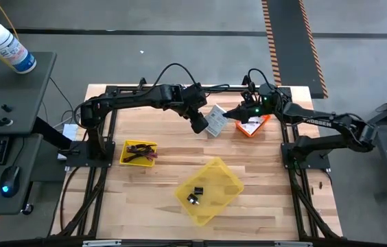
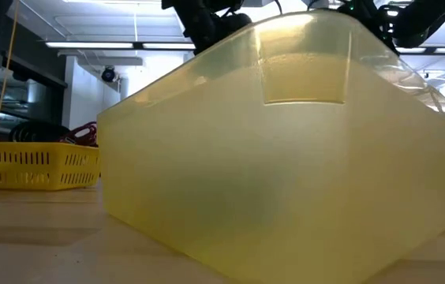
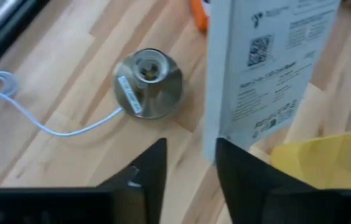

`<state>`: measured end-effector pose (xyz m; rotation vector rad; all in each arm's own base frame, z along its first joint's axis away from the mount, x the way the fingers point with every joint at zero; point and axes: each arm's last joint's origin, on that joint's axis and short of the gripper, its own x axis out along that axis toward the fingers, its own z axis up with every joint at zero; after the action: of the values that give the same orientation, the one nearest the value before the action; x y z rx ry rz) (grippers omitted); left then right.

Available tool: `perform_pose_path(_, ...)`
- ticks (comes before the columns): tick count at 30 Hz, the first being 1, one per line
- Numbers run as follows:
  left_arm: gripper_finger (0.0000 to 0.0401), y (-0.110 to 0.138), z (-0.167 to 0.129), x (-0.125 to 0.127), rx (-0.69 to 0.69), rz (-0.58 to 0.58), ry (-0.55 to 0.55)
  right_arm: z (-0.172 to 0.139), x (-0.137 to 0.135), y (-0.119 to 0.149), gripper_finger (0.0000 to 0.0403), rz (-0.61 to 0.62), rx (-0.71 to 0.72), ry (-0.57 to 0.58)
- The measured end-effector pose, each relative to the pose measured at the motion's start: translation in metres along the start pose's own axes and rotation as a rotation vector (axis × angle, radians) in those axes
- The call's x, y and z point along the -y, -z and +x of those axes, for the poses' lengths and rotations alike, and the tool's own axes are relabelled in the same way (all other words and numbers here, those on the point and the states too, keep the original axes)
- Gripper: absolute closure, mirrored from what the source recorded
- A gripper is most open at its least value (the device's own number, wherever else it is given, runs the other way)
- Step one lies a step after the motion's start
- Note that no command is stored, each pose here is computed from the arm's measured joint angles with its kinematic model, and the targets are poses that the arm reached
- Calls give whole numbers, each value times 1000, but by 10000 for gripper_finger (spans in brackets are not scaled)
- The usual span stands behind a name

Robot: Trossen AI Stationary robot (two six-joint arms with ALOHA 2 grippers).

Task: Pick and place items into bin
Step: Put the white card reader box into the orange bin

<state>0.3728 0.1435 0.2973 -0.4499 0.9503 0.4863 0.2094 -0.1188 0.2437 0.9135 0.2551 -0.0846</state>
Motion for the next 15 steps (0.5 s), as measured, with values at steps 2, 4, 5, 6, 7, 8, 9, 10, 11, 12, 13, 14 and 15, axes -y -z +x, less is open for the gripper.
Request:
perform_pose_path(2,254,0,0,-1,5,2,-31,-2,3,0,356,-2,-5,17)
perform_pose_path(4,225,1,0,-2,3,3,-55,-5,5,-1,358,-2,-5,32)
perform_pose_path(5,211,1,0,-2,-1,3,-65,-6,6,-2,359,-3,-4,36)
perform_pose_path(6,198,2,0,-3,-7,3,-74,-8,7,-3,358,-3,-3,36)
perform_pose_path(7,185,3,0,-3,-14,3,-78,-10,8,-3,357,0,-3,38)
perform_pose_path(8,172,3,0,-3,-22,4,-81,-12,8,-5,354,0,-2,37)
perform_pose_path(9,161,4,0,-4,-29,4,-83,-15,9,-6,353,3,1,37)
perform_pose_path(10,150,5,0,-4,-35,4,-88,-19,11,-7,352,8,3,41)
perform_pose_path(11,141,5,0,-4,-41,5,-97,-23,12,-8,352,12,6,46)
perform_pose_path(12,133,6,0,-5,-46,5,-107,-27,13,-10,353,11,12,53)
perform_pose_path(13,125,7,0,-5,-51,6,-118,-32,13,-11,355,11,16,57)
perform_pose_path(14,119,7,-1,-5,-56,6,-122,-36,14,-12,357,13,19,60)
perform_pose_path(15,115,8,-1,-6,-60,7,-124,-41,15,-12,358,16,21,63)
